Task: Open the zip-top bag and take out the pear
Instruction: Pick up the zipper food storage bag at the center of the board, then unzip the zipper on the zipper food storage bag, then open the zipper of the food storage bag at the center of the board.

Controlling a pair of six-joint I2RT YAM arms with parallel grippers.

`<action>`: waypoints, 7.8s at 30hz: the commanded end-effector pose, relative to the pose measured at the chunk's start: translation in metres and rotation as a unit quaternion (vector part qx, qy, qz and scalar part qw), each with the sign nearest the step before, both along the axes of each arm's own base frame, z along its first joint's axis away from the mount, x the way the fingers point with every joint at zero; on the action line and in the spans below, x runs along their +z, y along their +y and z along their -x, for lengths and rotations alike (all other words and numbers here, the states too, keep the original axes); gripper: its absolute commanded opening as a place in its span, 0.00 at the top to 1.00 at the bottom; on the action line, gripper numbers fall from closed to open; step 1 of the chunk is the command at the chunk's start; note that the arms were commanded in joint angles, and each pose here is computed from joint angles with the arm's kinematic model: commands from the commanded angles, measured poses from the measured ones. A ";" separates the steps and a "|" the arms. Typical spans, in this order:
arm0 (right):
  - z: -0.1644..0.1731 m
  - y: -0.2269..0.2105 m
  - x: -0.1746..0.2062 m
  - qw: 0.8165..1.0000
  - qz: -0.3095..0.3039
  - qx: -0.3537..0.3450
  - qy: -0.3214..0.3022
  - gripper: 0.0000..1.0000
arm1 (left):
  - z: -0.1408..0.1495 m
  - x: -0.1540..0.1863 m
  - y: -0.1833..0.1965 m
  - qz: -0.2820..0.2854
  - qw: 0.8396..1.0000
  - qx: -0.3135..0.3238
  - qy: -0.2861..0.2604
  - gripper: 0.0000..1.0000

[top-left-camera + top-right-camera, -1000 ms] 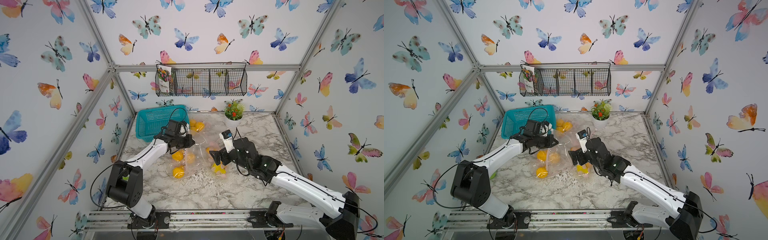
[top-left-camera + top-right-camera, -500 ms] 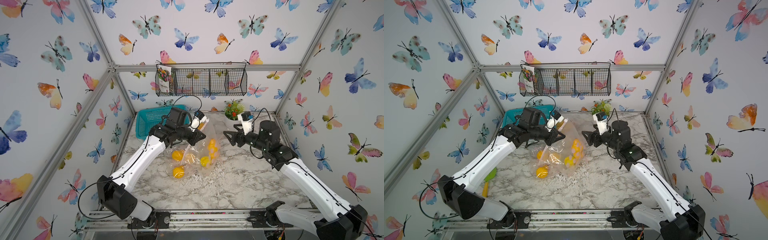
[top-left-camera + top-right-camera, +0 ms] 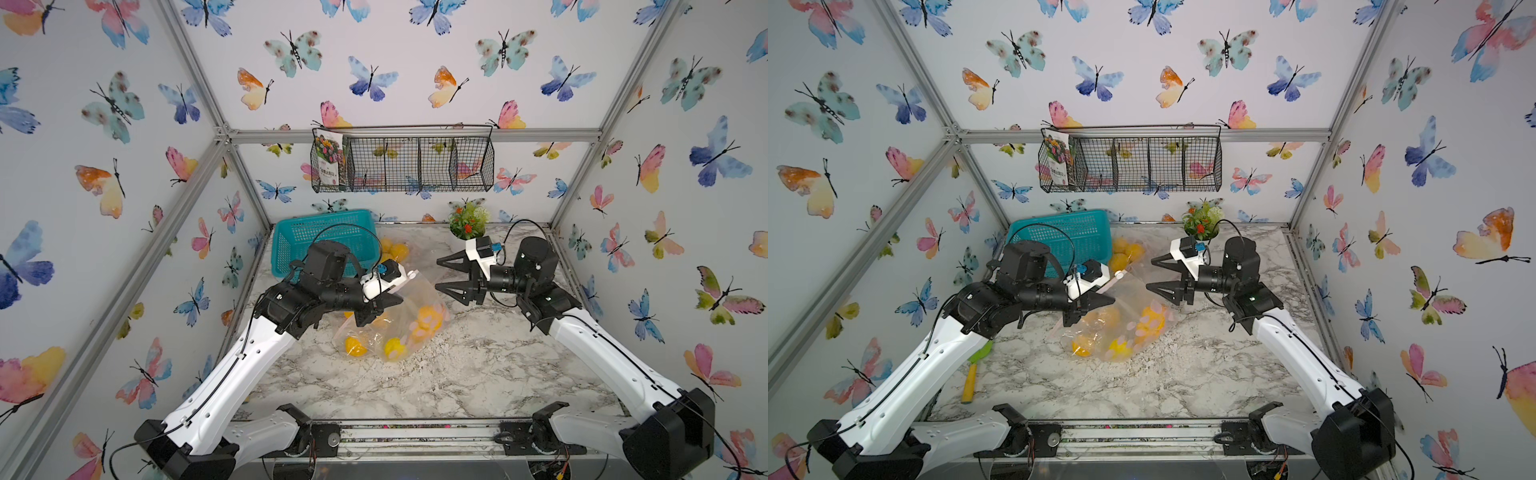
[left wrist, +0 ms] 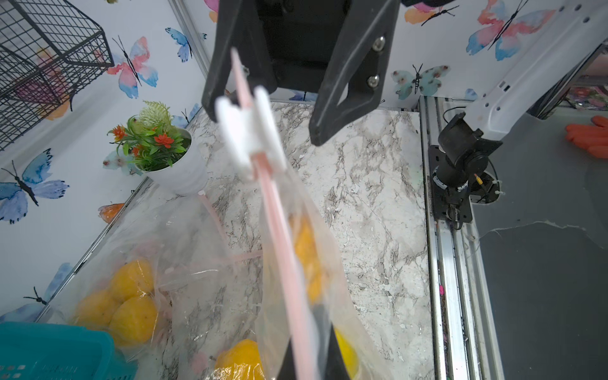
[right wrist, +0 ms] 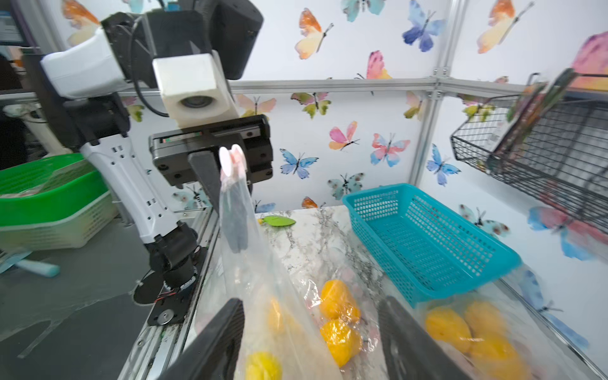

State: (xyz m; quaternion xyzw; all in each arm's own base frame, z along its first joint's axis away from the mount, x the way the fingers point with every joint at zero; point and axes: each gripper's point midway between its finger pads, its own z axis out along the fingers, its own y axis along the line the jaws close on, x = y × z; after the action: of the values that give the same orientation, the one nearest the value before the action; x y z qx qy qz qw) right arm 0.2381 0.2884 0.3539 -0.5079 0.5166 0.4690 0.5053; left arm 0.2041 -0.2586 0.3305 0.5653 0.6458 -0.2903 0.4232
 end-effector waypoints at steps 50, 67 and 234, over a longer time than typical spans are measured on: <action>0.037 0.034 -0.007 0.996 0.003 0.088 -0.011 0.97 | -0.012 0.039 -0.035 0.114 0.993 -0.039 0.002 0.82; 0.035 0.016 0.007 0.997 0.007 0.005 -0.070 0.97 | -0.019 -0.002 0.002 0.046 0.999 0.029 0.000 0.97; -0.014 -0.070 -0.082 0.760 0.170 -0.456 0.430 0.27 | -0.057 -0.031 -0.105 0.368 0.847 0.157 0.349 1.00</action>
State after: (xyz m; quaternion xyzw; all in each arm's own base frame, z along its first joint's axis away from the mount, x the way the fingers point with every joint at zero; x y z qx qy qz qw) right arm 0.2651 0.2063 0.2745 -0.0292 0.9149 0.2418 0.3220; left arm 0.2735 -0.3625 0.2609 0.1140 0.7322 -0.5577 0.3739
